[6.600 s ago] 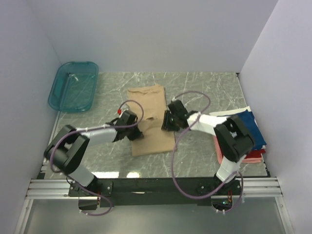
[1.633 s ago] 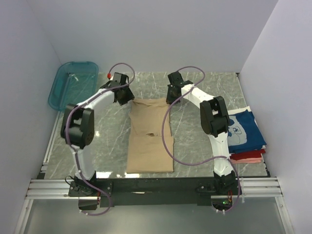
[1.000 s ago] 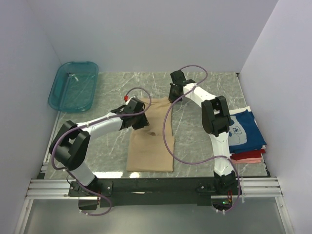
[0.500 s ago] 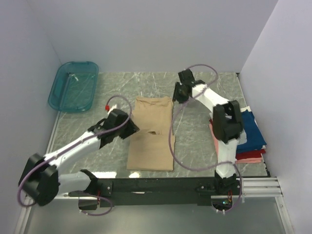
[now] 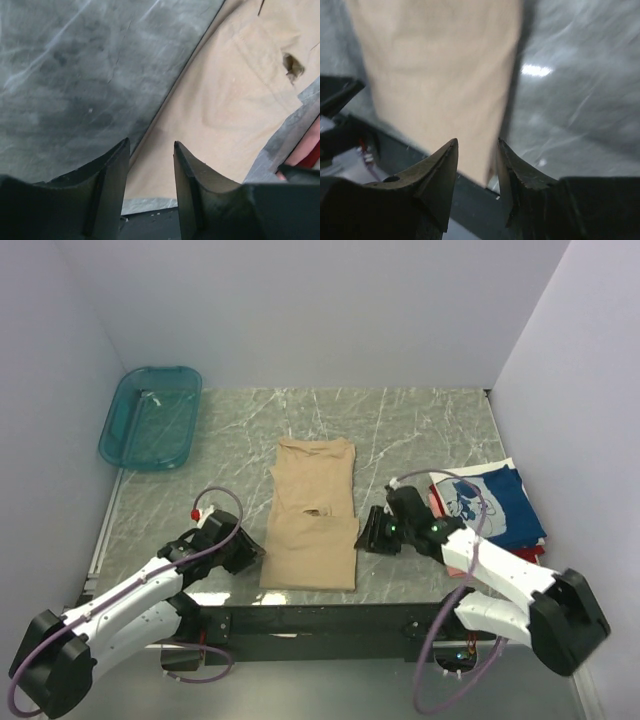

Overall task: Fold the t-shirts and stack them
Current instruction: Fold the tshirt

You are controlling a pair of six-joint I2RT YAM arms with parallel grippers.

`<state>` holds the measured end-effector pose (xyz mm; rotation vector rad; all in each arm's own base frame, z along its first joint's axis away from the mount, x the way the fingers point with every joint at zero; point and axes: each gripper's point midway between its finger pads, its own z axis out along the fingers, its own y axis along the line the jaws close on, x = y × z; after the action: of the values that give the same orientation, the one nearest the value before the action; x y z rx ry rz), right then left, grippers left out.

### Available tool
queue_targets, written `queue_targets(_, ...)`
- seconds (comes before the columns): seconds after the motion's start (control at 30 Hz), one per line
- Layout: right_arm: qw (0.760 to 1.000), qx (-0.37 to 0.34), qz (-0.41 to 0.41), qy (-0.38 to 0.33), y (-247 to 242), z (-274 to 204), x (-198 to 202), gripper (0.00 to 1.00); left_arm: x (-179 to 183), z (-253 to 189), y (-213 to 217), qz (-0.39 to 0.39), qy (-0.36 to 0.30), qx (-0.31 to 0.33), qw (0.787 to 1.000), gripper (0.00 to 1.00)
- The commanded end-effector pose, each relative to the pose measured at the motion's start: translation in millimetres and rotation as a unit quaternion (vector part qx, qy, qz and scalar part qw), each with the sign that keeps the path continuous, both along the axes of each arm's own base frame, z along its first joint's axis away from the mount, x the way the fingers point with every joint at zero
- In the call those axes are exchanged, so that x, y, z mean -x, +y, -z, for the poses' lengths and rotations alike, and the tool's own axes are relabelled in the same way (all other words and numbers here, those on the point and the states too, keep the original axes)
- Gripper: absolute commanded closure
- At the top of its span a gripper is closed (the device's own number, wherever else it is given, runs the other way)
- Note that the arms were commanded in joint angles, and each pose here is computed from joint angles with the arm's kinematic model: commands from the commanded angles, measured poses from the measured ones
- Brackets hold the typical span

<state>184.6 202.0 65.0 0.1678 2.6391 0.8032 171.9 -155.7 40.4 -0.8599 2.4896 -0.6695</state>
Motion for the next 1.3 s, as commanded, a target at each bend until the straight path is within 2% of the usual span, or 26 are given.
queue_targets(0.0, 0.996, -0.089, 0.003, -0.024, 29, -34, 15, 0.56, 7, 0, 3, -0.018, 0.009, 0.005, 1.000, 0.55)
queue_targets(0.1, 0.991, -0.132, -0.021, -0.027, 48, -50, 34, 0.58, 15, 4, 8, -0.029, 0.016, 0.000, 0.999, 0.56)
queue_targets(0.2, 0.989, -0.138, -0.049, -0.018, 67, -53, 48, 0.59, 24, 13, 13, -0.036, 0.028, -0.003, 0.999, 0.57)
queue_targets(0.37, 0.991, -0.112, -0.069, 0.023, 78, -20, 67, 0.60, 34, 17, 9, -0.022, 0.030, 0.004, 0.999, 0.57)
queue_targets(0.5, 0.992, -0.091, -0.065, 0.052, 66, 14, 80, 0.61, 39, 15, 4, 0.000, 0.027, 0.011, 1.000, 0.55)
queue_targets(0.77, 0.995, -0.038, -0.051, 0.075, 37, 50, 93, 0.61, 46, 11, -10, 0.056, 0.012, 0.033, 0.998, 0.52)
queue_targets(0.97, 0.997, -0.012, -0.039, 0.065, 26, 53, 91, 0.60, 50, 6, -12, 0.088, -0.001, 0.029, 0.996, 0.50)
queue_targets(1.27, 0.998, -0.007, -0.023, 0.050, 16, 42, 78, 0.60, 66, 19, -15, 0.111, 0.018, 0.039, 0.993, 0.54)
